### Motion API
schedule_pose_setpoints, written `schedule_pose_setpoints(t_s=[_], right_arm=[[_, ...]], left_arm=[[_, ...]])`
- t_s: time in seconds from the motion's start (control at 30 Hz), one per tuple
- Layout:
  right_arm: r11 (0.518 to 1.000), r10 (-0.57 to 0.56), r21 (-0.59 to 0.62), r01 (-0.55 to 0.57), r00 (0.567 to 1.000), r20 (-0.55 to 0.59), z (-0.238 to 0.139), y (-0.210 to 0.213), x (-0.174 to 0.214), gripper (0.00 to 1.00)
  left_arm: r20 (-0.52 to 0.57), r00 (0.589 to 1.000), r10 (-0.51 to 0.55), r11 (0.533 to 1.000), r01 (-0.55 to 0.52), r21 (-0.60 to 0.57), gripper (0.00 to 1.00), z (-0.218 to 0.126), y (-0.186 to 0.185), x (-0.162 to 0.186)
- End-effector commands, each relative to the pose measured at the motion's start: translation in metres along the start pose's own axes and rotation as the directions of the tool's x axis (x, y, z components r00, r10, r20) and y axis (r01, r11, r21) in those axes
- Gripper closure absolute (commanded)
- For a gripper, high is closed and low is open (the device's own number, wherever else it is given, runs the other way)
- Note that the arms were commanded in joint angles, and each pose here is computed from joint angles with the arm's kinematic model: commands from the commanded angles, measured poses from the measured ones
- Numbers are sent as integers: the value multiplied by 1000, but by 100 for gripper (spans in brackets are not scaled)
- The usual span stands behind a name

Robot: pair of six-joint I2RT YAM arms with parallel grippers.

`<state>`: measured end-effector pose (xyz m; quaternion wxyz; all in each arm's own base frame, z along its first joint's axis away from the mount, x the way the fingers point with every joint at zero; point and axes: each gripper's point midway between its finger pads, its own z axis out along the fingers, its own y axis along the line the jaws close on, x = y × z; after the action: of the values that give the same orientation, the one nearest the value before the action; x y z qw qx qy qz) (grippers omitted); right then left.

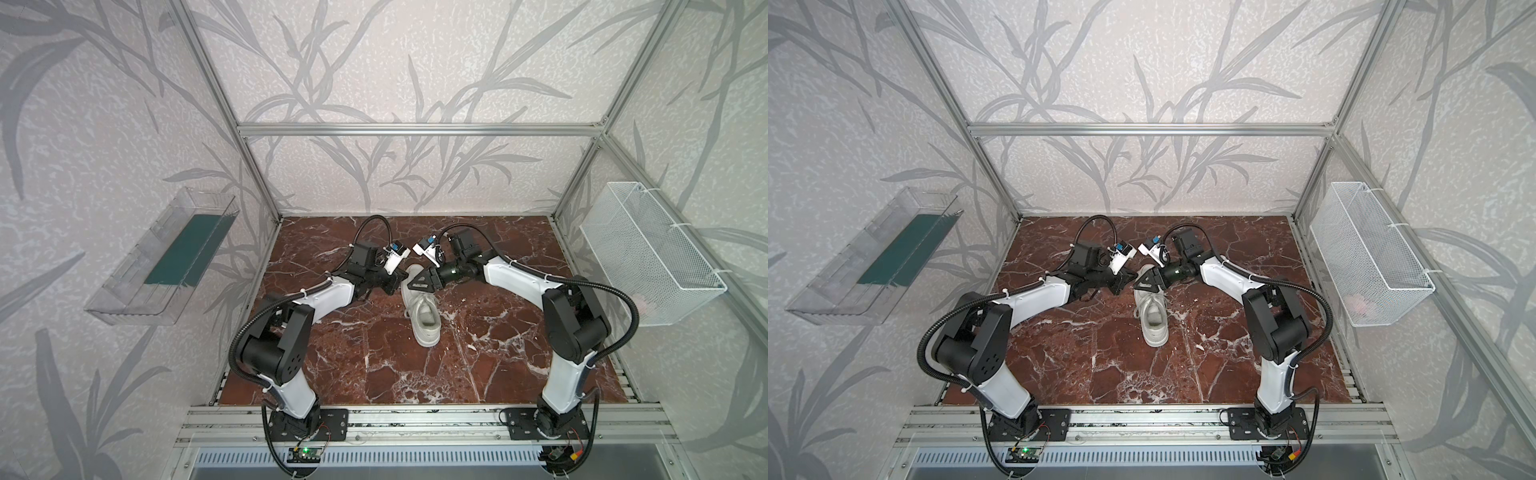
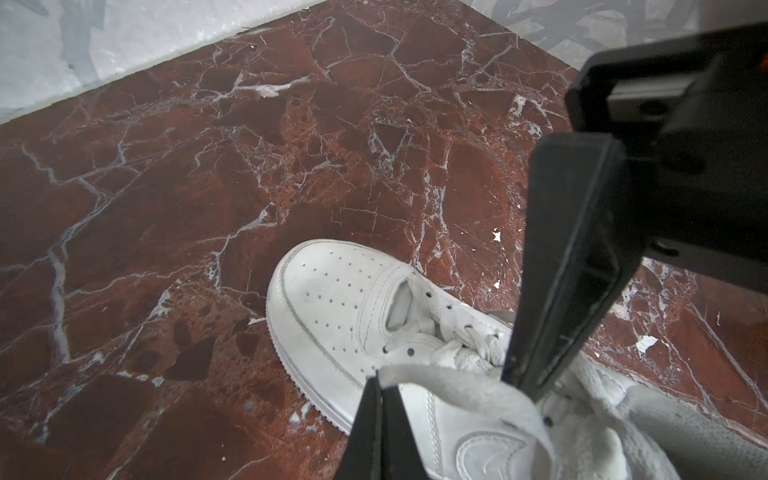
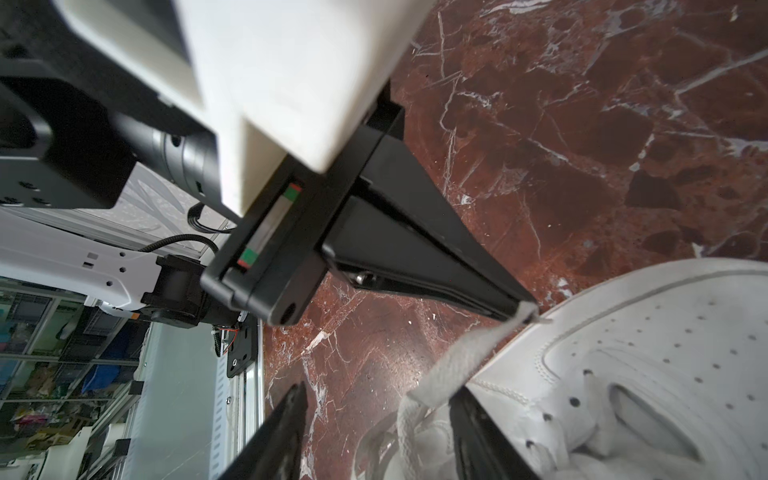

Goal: Tie the shoes

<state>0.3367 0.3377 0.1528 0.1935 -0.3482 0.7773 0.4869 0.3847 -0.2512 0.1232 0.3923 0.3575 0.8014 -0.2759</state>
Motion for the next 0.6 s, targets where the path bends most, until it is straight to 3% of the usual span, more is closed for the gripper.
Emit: schedule_pose_setpoints(t_s=[0.0,0.17,0.33,0.43,0.47,0.5,0.57], right_arm=[[1000,9,15,-10,1000,14,5,-11,-6,44],[1000,17,6,-18,999,31,12,-18,-12,52],[1000,6,15,-7,998,60,8,-17,-15,87],[1000,-2,24,0,998,66,4,-15,-14,100],[1000,-5,31,3,998,69,3,-14,-14,100],[999,-9,41,5,997,77,-1,-13,-15,100],[998,-9,60,4,996,90,-8,-14,-15,100]], left_arm=[[38,998,42,999,-43,12,100,-11,-7,-19],[49,998,49,998,-50,27,100,-13,-12,-23],[46,997,54,998,-56,33,100,-18,-15,-23],[42,998,47,998,-48,39,100,-20,-16,-22],[39,998,43,998,-44,38,100,-21,-16,-21],[39,998,39,999,-40,35,94,-22,-15,-21],[40,999,32,999,-33,29,69,-26,-16,-19]])
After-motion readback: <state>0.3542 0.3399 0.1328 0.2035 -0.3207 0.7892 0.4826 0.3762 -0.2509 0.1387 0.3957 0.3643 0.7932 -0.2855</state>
